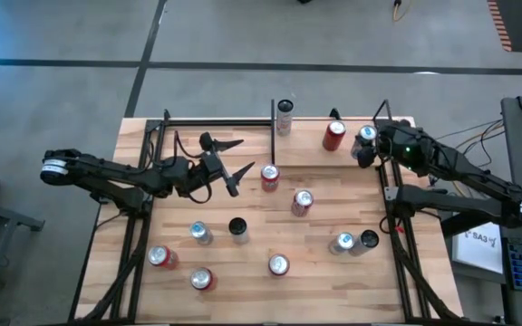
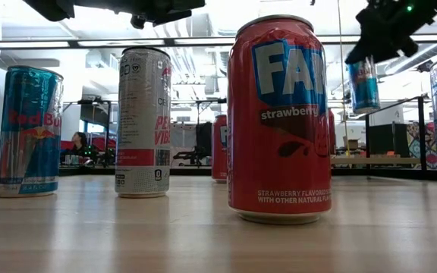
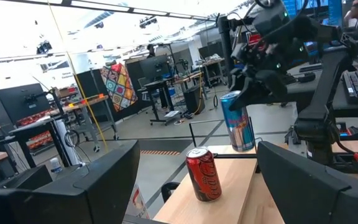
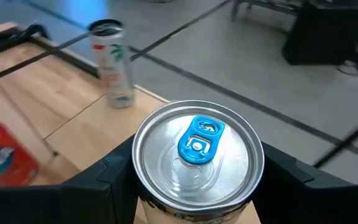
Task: Place canned beverage on shelf
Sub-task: Put the top blue soda can on the shelf
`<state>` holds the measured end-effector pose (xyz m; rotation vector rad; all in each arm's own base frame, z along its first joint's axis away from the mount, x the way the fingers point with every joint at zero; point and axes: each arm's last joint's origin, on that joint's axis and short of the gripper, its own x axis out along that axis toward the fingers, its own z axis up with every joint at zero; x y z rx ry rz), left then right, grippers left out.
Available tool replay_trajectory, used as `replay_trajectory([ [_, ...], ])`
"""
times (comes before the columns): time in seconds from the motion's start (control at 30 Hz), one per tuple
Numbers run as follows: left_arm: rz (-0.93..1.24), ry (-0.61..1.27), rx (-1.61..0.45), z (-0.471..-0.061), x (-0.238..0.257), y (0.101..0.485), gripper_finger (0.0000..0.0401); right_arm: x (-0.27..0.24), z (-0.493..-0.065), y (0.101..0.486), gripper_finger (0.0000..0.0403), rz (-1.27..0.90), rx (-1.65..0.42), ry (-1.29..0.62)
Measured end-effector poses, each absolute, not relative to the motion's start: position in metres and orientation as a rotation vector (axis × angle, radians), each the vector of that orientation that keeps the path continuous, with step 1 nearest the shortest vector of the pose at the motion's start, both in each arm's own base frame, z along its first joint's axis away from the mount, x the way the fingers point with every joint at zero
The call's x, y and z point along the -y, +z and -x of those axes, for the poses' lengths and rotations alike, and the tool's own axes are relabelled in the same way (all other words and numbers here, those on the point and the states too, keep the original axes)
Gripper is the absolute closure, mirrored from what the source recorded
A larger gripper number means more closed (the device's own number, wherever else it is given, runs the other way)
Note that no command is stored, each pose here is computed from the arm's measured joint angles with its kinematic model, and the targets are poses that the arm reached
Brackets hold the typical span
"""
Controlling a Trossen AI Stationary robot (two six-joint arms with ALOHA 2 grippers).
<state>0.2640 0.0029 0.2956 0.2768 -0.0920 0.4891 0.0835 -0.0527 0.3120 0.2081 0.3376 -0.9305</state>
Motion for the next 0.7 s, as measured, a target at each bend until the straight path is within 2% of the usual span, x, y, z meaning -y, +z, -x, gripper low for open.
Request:
replay_trajectory([
  [0.2,-0.276,0.489,0.093,-0.264,-0.003,0.296,0.0090,0.057,-0.088,0.288,0.0182,-0.287,-0.327,-1.015],
  [0.43,-0.276,0.489,0.094,-0.264,-0.003,0.296,0.0090,0.062,-0.099,0.259,0.0182,-0.243,-0.413,-1.008],
  [0.7,-0.276,0.489,0.094,-0.264,-0.003,0.296,0.0090,0.066,-0.104,0.243,0.0182,-0.251,-0.381,-1.075],
])
